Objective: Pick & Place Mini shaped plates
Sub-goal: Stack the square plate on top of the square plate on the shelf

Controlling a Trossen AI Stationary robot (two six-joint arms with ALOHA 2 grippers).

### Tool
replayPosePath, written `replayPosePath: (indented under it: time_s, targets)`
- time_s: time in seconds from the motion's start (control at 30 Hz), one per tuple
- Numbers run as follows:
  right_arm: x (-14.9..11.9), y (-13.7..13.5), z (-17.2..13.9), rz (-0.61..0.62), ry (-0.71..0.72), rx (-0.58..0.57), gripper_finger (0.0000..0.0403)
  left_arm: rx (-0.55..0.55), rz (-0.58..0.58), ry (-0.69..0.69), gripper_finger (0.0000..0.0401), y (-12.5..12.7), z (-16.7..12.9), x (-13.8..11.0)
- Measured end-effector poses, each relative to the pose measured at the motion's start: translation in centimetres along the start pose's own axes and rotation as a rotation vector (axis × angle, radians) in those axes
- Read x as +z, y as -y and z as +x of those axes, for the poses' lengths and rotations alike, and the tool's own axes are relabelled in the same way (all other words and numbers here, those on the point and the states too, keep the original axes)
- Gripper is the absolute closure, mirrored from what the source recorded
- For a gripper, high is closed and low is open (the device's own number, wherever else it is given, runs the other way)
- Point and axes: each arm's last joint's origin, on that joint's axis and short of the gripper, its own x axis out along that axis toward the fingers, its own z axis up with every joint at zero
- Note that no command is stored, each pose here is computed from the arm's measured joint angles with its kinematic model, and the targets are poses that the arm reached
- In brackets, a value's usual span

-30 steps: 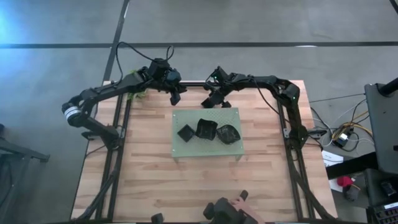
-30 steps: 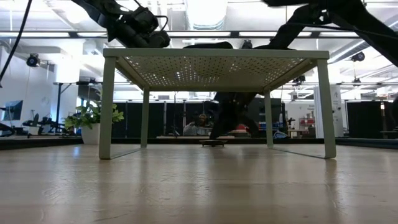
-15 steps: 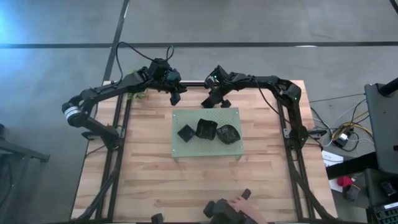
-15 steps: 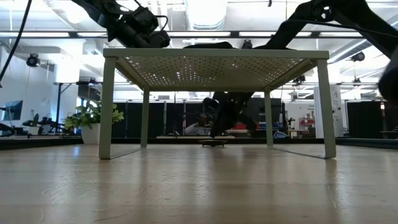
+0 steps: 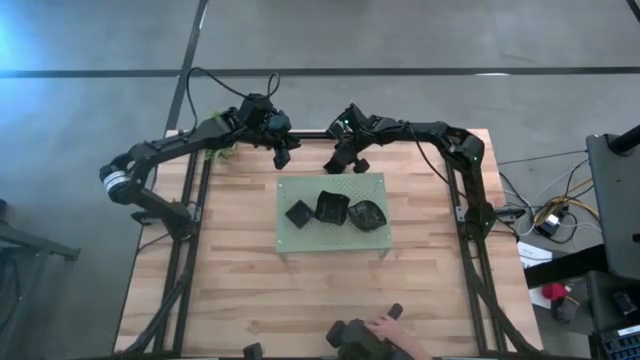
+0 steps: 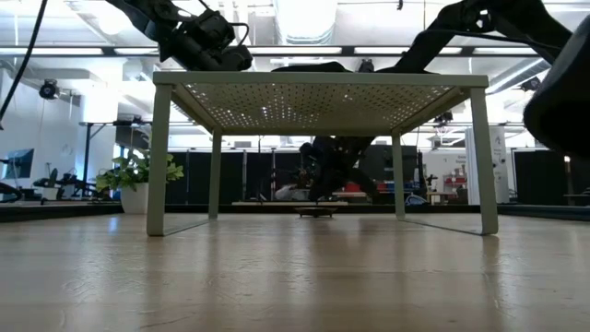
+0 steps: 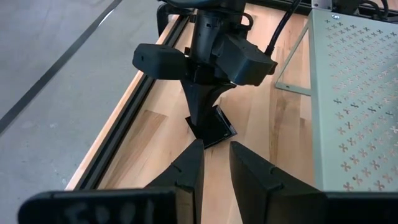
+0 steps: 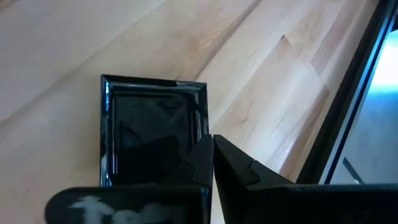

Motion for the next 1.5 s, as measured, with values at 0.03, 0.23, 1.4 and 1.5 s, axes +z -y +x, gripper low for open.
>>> replayPosePath:
  time_s: [0.03, 0.23, 1.4, 1.5]
  targets:
    - [0.0, 0.0, 0.0, 0.009, 0.000, 0.000, 0.0394, 0.000, 0.000, 0.000, 0.0330, 0.0, 0.0, 0.0]
    - [0.0, 0.1, 0.0, 0.036, 0.003, -0.011, 0.0394, 0.000, -0.001, 0.000, 0.0330, 0.0, 0.0, 0.0]
    - [-0.1, 0.4, 0.1, 0.562, -0.079, -0.082, 0.0308, 0.000, -0.002, 0.000, 0.0330, 0.0, 0.0, 0.0]
    - [-0.3, 0.2, 0.0, 0.625, -0.087, -0.070, 0.0311, 0.000, -0.001, 0.000, 0.0330, 0.0, 0.0, 0.0]
